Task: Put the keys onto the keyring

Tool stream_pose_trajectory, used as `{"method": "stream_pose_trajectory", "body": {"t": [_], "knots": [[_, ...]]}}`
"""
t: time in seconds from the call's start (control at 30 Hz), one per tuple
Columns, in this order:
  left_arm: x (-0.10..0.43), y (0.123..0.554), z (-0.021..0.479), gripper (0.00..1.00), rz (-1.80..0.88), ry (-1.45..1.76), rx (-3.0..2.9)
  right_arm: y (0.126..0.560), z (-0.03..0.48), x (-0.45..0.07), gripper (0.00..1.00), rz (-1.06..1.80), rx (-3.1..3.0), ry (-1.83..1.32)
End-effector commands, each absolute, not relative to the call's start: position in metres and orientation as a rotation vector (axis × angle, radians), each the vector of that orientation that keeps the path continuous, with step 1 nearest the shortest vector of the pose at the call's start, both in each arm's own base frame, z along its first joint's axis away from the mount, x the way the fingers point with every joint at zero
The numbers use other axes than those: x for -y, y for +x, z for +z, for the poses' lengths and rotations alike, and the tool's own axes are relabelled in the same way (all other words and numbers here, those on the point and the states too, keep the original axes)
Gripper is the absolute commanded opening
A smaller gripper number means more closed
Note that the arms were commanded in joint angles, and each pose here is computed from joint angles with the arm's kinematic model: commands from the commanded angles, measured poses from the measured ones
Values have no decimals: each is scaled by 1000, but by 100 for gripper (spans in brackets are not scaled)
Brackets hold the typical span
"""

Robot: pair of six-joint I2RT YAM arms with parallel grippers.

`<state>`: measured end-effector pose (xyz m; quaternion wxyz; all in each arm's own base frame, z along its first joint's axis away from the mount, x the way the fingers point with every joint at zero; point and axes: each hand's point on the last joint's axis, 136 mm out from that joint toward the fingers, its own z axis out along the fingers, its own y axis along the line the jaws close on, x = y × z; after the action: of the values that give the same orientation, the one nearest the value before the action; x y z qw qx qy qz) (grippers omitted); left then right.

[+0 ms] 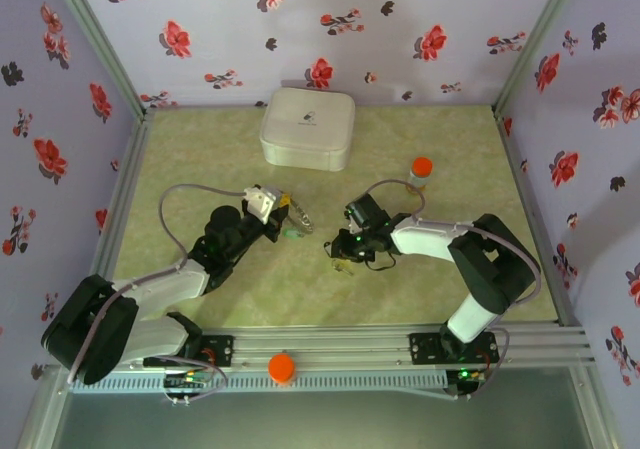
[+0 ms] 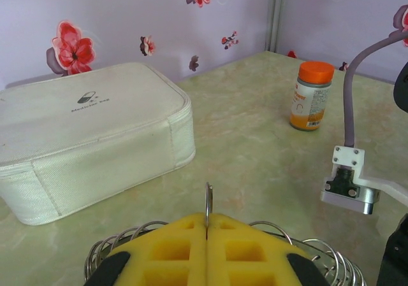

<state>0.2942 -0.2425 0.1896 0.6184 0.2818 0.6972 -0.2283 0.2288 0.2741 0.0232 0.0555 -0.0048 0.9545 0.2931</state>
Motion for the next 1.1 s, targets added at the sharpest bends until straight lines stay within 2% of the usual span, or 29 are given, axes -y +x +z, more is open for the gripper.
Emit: {"method": "stream_pose_trajectory", "body": {"t": [0.0,0.37,0.9,1.07], "knots": [[246,297,208,0,-508,645,-1539,223,23,-266,21,852,-2921,-46],[246,298,208,0,-506,648,-1539,227,28,-269,21,830,-2918,-89],[246,298,206,0,-500,654,-1539,230,26,-274,14,824,-2913,-104],[245,297,207,0,-500,651,-1533,230,26,-275,7,815,-2915,-108]]}}
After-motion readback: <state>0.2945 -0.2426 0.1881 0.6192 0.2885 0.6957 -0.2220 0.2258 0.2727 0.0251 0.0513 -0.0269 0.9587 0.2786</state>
